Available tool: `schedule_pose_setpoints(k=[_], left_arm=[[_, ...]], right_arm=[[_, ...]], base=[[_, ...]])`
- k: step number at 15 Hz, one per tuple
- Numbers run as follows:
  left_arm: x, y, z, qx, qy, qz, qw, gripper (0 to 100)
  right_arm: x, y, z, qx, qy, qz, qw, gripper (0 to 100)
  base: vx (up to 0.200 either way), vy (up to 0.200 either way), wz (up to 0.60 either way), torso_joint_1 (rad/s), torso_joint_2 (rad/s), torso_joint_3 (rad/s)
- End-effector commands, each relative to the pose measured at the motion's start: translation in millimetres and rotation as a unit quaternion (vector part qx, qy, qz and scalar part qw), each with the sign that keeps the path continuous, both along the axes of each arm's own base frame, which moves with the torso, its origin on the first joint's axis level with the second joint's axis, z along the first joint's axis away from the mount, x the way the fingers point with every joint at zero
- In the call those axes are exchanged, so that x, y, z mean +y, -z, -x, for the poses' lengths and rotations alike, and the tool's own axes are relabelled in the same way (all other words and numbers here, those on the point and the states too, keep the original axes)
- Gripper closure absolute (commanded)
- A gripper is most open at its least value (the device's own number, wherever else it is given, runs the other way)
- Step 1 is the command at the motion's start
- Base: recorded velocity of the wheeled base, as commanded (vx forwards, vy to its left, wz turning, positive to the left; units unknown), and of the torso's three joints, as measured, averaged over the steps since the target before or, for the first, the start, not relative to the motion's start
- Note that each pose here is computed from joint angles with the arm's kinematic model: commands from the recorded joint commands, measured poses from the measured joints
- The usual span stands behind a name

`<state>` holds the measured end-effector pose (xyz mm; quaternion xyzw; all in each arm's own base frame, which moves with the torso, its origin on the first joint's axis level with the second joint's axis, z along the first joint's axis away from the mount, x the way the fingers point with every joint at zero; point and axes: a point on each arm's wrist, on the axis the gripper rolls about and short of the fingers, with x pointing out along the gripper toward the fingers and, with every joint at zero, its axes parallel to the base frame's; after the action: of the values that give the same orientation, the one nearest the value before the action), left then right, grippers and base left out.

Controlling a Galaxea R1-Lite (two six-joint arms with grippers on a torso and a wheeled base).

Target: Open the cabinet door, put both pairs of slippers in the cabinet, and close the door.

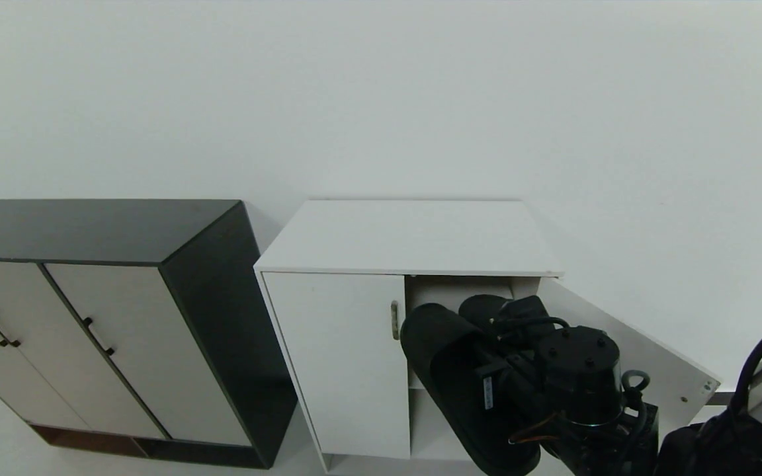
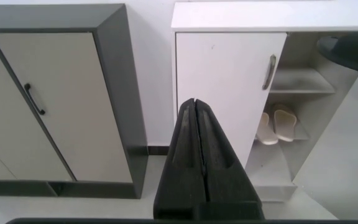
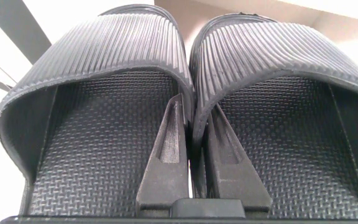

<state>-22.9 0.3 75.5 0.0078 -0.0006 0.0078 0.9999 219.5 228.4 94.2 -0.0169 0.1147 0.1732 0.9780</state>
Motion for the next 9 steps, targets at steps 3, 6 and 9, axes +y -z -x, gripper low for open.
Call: schedule_pose_setpoints(k=[3, 6, 9], left_arm=[[0.0, -0.2, -0.1, 0.0, 0.0, 0.0, 1.0, 100], [0.0, 0.0, -0.1, 0.001, -0.001, 0.001, 1.0, 100], [0.1, 0.0, -0.1, 0.001, -0.001, 0.002, 1.0, 100]], right_arm=[[0.1, 1.9, -0.1, 0.002, 0.0, 0.002, 1.0, 100], [-0.9, 2.6, 0.8, 0.0, 0.0, 0.002, 1.0, 100], [-0.5, 2.6, 1.8, -0.001, -0.002, 0.001, 1.0, 100]], base=[[0.0, 0.0, 0.0, -0.214, 0.52, 0.294], [0.0, 0.0, 0.0, -0.233, 0.55, 0.313], [0.0, 0.0, 0.0, -0.219, 0.54, 0.318]])
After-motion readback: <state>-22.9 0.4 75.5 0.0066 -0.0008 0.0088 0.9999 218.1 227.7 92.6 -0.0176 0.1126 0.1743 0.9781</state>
